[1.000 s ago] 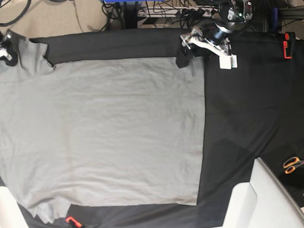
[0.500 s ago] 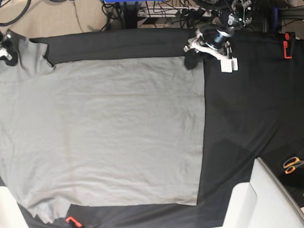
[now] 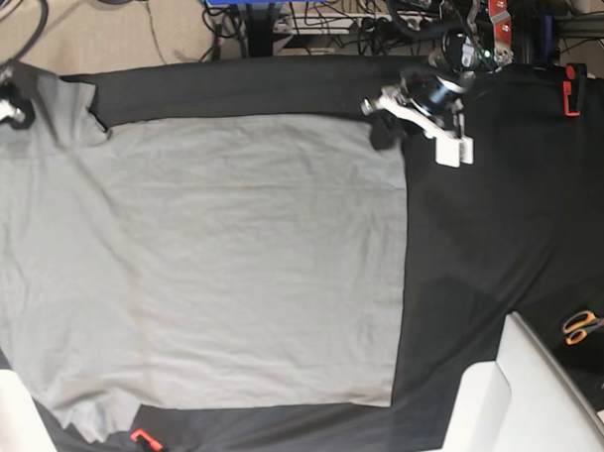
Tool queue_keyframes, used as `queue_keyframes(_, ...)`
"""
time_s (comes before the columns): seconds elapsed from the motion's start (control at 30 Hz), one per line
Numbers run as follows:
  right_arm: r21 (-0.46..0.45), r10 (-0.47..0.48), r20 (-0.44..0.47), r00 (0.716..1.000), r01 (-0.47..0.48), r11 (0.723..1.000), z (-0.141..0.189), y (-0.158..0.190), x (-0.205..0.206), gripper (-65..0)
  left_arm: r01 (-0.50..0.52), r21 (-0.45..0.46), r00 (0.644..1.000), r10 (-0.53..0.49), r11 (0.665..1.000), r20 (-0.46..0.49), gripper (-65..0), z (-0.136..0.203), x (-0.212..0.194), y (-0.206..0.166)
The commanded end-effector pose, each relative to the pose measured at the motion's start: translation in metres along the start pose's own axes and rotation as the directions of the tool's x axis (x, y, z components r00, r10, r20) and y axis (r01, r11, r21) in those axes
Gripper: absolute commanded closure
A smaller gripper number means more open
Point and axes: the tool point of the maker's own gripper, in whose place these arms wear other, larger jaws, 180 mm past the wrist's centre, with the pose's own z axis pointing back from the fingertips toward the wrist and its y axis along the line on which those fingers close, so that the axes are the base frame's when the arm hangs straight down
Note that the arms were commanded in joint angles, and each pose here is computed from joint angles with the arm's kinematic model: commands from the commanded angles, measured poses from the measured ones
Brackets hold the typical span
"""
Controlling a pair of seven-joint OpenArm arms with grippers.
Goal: Fold the T-shirt properly
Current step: 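Lift the grasped side edge and fold it over toward the shirt's middle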
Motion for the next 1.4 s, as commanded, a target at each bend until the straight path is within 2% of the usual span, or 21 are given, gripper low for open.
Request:
queue_keyframes(0.0,-0.006,0.039,0.06,0.997,-0.039,0.999,0.01,-0.002,0.028,-0.5,0.014,-0.009,0.999,-0.014,1.0,0.04,0.0,0.001,0.015,-0.005)
queue_keyframes(0.1,-0.003,0.062,0.086,0.994,-0.062,0.998,0.011,0.003,0.049,-0.5,0.024,-0.007,0.998,-0.024,1.0,0.058,0.0,0.003,0.025,-0.007)
queue_keyframes(0.27,-0.006,0.1,0.142,0.985,-0.1,0.995,0.017,0.007,0.086,-0.5,0.077,-0.035,0.997,-0.076,0.996,0.02,0.0,0.001,0.045,-0.022)
queue_keyframes(0.33,-0.003,0.127,0.139,0.982,-0.128,0.992,0.017,0.012,0.096,-0.5,0.091,-0.045,0.995,-0.09,0.995,0.035,0.0,-0.002,0.057,-0.027)
queue_keyframes(0.4,0.016,0.15,0.117,0.982,-0.153,0.988,0.01,0.022,0.101,-0.5,0.096,-0.049,0.994,-0.093,0.994,0.052,0.0,-0.005,0.067,-0.029)
queue_keyframes(0.6,0.077,0.129,0.097,0.987,-0.136,0.988,-0.011,0.038,0.11,-0.5,0.1,-0.066,0.995,-0.097,0.993,0.038,0.0,-0.016,0.079,-0.036)
queue_keyframes(0.8,0.089,0.172,0.156,0.973,-0.188,0.978,-0.017,0.052,0.132,-0.5,0.115,-0.07,0.992,-0.111,0.991,0.063,0.0,-0.023,0.097,-0.038)
queue_keyframes(1.0,0.117,0.147,0.181,0.973,-0.169,0.979,-0.03,0.057,0.15,-0.5,0.07,-0.06,0.997,-0.068,0.996,0.025,0.0,-0.041,0.094,-0.027)
queue_keyframes(1.37,0.164,0.091,0.258,0.962,-0.136,0.977,-0.051,0.073,0.177,-0.5,0.055,-0.055,0.998,-0.054,0.997,0.028,0.0,-0.058,0.116,-0.02)
